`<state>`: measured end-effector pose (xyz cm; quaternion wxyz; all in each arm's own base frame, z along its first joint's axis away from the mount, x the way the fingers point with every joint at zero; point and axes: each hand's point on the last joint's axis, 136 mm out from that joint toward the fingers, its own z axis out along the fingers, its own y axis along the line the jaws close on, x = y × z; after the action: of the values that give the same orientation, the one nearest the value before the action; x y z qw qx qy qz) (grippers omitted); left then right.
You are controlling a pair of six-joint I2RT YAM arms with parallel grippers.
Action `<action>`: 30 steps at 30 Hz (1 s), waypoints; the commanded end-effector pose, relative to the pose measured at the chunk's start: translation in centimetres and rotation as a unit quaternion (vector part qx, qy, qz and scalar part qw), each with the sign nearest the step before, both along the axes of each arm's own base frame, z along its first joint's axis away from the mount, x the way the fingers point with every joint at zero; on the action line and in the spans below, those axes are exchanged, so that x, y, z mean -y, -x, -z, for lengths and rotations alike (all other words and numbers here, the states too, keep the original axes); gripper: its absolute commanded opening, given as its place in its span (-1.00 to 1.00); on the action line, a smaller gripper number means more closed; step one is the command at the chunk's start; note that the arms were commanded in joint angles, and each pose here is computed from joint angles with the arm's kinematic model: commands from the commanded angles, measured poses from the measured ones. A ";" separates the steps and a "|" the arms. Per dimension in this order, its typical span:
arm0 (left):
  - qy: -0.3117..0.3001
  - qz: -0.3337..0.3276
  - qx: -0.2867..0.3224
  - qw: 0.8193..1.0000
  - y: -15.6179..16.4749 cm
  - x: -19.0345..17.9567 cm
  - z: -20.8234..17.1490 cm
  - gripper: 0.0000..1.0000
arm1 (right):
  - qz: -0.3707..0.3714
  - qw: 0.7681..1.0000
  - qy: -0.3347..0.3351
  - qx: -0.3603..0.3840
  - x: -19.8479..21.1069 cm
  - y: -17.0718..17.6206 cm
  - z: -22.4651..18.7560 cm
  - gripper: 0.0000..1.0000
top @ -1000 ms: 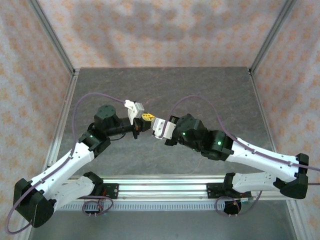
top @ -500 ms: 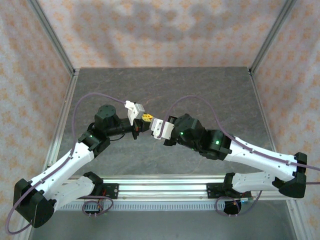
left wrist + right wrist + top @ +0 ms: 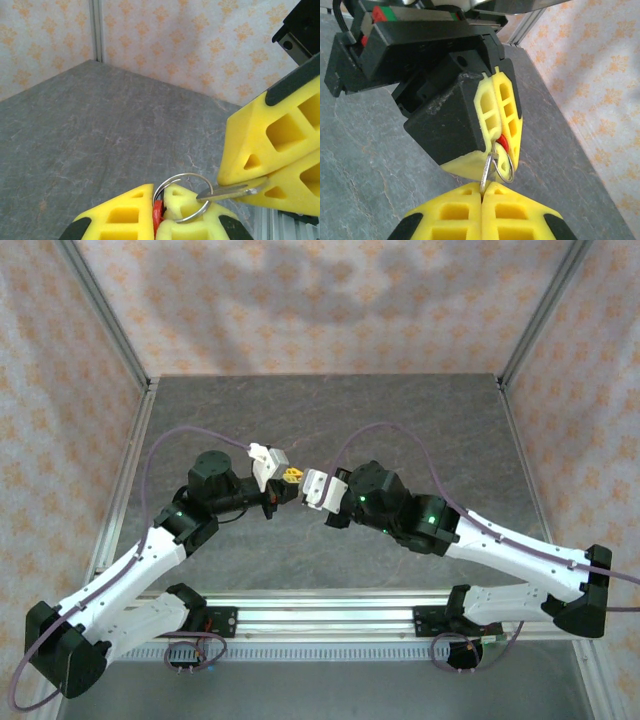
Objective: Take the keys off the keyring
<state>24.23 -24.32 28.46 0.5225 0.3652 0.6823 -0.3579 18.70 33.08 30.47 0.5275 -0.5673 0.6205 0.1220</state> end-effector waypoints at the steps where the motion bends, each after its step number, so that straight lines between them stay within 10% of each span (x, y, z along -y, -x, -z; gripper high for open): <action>1: 0.035 -0.014 0.086 0.996 -0.6 0.4 -5.2 -1.00 | -0.166 0.983 -0.037 -0.068 -4.0 6.2 0.5 -1.00; 30: 0.016 -0.004 0.108 0.994 -0.1 0.4 -5.0 -1.00 | -0.193 0.974 -0.050 -0.110 -3.6 7.4 -0.2 -1.00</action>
<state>23.82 -24.14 28.24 0.5306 0.3873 0.6765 -0.3329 18.13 33.32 30.31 0.5103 -0.5674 0.6240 0.1680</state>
